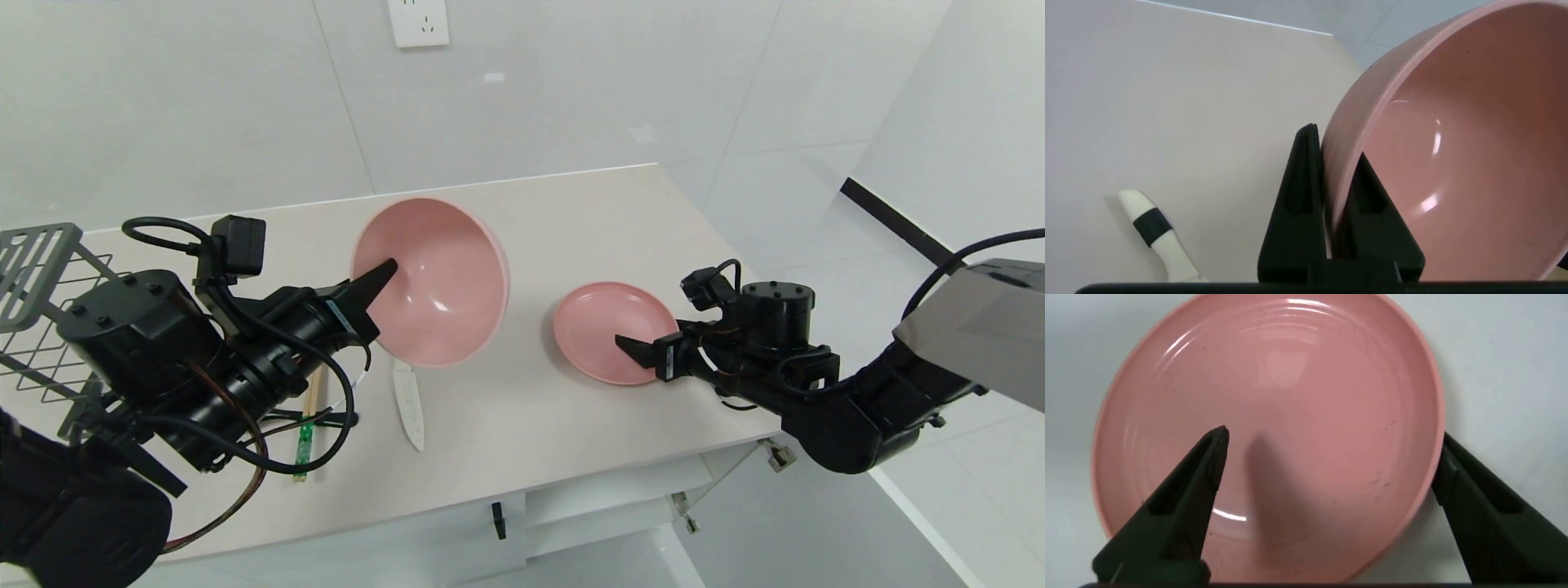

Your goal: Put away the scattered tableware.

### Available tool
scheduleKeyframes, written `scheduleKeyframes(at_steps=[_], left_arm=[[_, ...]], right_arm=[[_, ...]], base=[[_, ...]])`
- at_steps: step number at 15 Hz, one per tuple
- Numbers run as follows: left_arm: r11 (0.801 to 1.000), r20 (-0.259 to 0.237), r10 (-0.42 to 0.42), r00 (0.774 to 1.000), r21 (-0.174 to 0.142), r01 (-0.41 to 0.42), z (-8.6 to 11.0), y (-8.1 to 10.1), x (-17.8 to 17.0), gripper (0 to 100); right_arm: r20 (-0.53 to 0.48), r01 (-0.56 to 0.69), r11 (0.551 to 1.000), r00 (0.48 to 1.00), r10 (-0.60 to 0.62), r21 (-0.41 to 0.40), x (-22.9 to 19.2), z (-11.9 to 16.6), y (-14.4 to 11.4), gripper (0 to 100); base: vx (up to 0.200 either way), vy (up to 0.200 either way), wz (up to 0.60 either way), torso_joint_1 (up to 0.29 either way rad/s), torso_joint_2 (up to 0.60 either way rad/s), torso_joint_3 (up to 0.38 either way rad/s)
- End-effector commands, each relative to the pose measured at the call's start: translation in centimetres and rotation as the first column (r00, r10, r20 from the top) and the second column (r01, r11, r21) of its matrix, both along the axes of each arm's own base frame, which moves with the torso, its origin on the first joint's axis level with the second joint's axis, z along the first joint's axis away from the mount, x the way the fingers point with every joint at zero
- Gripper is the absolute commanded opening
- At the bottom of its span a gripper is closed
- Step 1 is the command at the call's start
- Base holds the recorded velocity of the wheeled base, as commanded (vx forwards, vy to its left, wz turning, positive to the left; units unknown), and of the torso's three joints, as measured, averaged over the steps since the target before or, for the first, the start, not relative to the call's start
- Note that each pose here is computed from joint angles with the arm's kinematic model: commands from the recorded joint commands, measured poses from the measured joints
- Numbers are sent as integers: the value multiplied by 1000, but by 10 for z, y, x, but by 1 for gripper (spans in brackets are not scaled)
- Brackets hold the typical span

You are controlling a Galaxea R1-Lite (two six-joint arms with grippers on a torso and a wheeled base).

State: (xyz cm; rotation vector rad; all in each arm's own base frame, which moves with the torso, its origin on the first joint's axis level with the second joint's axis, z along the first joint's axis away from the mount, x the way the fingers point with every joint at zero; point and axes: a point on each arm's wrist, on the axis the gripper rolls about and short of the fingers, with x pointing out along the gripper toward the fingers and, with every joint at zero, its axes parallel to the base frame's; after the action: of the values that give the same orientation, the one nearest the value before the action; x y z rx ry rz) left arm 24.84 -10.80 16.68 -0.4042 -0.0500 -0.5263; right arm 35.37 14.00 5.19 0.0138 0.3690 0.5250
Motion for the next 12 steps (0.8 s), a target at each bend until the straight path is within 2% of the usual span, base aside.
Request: scheduleKeyframes(at_steps=[1, 5, 7, 8, 12], left_arm=[[1000, -2, -1, 1000, 0, 1, 0, 0, 0, 0], [1000, -3, 1, 1000, 1, -1, -1, 0, 1, 0], [1000, -2, -1, 1000, 2, 1, -1, -1, 0, 0], [1000, -2, -1, 1000, 2, 1, -1, -1, 0, 0], [1000, -7, -2, 1000, 6, 2, -2, -1, -1, 0]], right_arm=[[-19, -3, 1000, 1000, 3, -5, -2, -5, 0, 0], [34, 10, 1000, 999, -11, 17, -1, 15, -5, 0], [88, 19, 998, 996, -24, 62, -1, 30, -6, 0], [80, 32, 996, 996, -39, 82, -2, 31, -7, 0], [19, 57, 997, 998, -58, 47, -9, 11, -7, 0]], base=[[0, 0, 0, 0, 0, 0], [0, 0, 0, 0, 0, 0], [0, 0, 0, 0, 0, 0], [0, 0, 0, 0, 0, 0], [0, 0, 0, 0, 0, 0]])
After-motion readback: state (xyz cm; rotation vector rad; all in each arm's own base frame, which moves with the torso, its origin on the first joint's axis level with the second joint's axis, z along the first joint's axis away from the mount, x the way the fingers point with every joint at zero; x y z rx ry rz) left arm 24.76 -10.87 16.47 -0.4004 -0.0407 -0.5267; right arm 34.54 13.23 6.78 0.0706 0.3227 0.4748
